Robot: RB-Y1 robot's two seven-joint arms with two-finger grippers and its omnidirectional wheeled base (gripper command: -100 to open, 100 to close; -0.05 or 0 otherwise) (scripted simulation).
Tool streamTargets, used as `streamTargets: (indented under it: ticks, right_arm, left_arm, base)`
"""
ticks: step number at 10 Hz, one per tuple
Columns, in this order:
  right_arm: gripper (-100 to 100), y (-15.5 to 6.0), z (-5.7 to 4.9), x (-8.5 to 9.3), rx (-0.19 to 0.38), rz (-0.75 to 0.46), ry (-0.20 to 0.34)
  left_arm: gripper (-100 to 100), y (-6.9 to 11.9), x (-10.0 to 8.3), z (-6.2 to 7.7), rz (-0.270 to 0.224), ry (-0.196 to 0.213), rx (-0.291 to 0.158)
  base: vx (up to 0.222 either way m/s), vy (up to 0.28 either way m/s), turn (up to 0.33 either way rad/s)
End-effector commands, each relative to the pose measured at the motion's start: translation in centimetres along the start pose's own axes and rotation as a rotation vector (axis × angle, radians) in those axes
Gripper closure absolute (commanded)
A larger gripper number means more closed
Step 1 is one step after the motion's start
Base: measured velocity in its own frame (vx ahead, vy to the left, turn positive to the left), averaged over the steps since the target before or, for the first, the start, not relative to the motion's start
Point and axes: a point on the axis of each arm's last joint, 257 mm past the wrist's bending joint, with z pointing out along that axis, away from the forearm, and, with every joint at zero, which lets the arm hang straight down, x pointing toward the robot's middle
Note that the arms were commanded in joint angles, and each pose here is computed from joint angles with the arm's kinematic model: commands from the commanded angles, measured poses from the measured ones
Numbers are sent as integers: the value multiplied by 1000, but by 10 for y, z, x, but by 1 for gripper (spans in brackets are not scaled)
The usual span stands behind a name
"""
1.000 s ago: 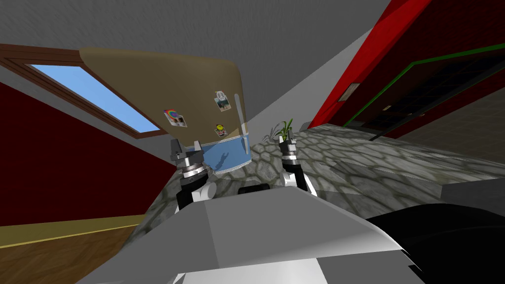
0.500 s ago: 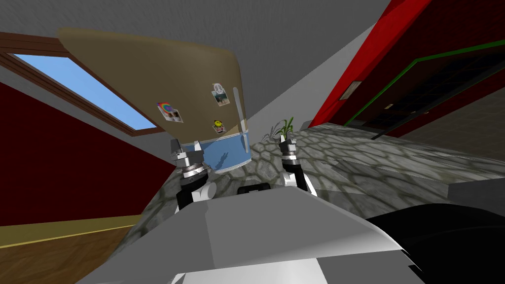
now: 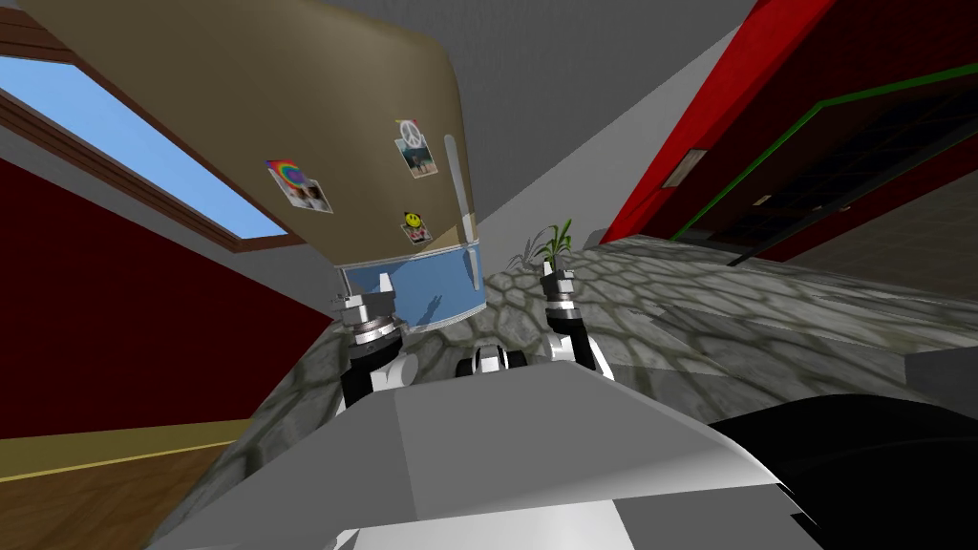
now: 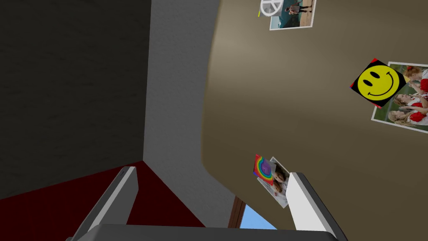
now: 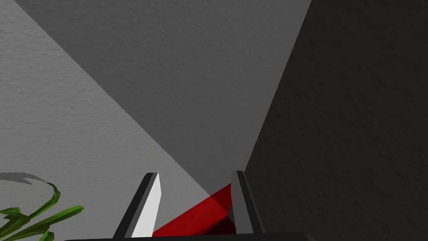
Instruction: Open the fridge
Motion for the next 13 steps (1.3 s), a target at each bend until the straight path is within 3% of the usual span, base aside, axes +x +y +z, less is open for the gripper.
streamTargets:
  ticks: [1,5,13]
  right_arm:
    - [0,0,0,0,0,0,0]
    - [0,0,0,0,0,0,0]
    - [0,0,0,0,0,0,0]
  left_arm:
    - [-100,7,2,-2,6,41,-11]
    - [-100,32,-5,-10,-7,59,-47]
    - [-100,78,-32,-29,-53,-1,-109]
  base:
    - [86,-62,13]
    - [192,-133,25]
    - [172,-121,23]
